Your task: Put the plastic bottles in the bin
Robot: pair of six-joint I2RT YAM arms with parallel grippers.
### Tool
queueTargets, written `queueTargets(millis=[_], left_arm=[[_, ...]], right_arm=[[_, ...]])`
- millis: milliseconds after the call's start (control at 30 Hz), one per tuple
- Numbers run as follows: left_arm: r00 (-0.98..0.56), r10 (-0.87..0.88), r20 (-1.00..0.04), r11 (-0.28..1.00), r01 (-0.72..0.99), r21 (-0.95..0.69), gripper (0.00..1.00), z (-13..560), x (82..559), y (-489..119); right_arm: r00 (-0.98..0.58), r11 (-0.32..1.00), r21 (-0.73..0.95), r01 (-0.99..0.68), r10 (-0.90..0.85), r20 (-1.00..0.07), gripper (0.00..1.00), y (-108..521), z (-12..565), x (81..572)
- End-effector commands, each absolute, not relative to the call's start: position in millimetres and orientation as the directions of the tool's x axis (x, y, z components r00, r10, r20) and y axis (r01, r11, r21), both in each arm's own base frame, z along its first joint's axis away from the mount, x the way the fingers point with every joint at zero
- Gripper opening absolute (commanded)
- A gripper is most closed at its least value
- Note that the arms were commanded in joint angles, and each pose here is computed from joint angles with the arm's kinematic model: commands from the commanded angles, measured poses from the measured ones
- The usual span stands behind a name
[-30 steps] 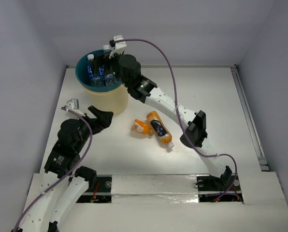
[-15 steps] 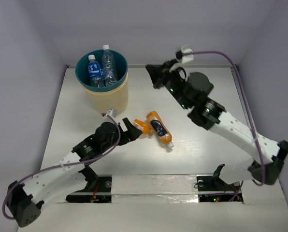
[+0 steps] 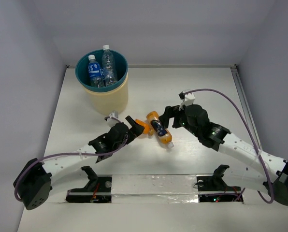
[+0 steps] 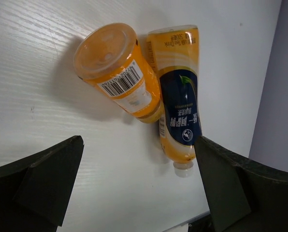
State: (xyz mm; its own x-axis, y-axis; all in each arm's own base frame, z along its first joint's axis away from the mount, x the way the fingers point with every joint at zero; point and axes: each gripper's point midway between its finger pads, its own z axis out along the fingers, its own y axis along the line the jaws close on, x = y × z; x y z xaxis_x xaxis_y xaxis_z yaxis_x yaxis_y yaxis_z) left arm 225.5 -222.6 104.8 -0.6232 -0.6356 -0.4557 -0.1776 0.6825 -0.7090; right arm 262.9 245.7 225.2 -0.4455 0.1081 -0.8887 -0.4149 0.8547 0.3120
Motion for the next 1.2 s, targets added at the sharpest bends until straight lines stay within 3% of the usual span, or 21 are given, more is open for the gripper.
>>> queueTargets(millis=[0, 667, 900, 1033, 1067, 1167], left_arm=[[-0.582, -0.685, -0.438, 0.643, -0.201, -0.739, 0.99, 107.2, 240.5, -233.0], [-0.425, -0.716, -0.554, 0.685, -0.275, -0.674, 0.97, 87.7, 290.9, -229.5], [-0.415, -0.722, -0.554, 0.683, -0.299, -0.666, 0.76, 71.4, 306.4, -226.2], [-0.407, -0.724, -0.557, 0.682, -0.306, -0.664, 0.53, 69.0, 309.2, -223.4], [-0.41, -0.716, -0.565, 0.691, -0.303, -0.656, 0.43, 67.7, 307.6, -221.2], [-0.41, -0.692, -0.594, 0.716, -0.287, -0.636, 0.32, 73.9, 302.1, -212.5]], right_arm=[[-0.482, 0.839, 0.35, -0.416, 0.123, -0.867, 0.98, 252.0, 217.9, 264.8], [-0.615, 0.862, 0.324, -0.39, 0.018, -0.789, 1.0, 261.4, 142.1, 283.0], [-0.635, 0.874, 0.311, -0.373, 0.005, -0.773, 1.0, 265.6, 133.4, 303.1], [-0.657, 0.878, 0.305, -0.369, -0.014, -0.753, 1.0, 268.0, 122.4, 313.7], [-0.661, 0.88, 0.299, -0.368, -0.021, -0.75, 1.0, 268.9, 120.7, 315.4], [-0.67, 0.888, 0.279, -0.366, -0.044, -0.741, 1.0, 270.5, 115.7, 324.6]])
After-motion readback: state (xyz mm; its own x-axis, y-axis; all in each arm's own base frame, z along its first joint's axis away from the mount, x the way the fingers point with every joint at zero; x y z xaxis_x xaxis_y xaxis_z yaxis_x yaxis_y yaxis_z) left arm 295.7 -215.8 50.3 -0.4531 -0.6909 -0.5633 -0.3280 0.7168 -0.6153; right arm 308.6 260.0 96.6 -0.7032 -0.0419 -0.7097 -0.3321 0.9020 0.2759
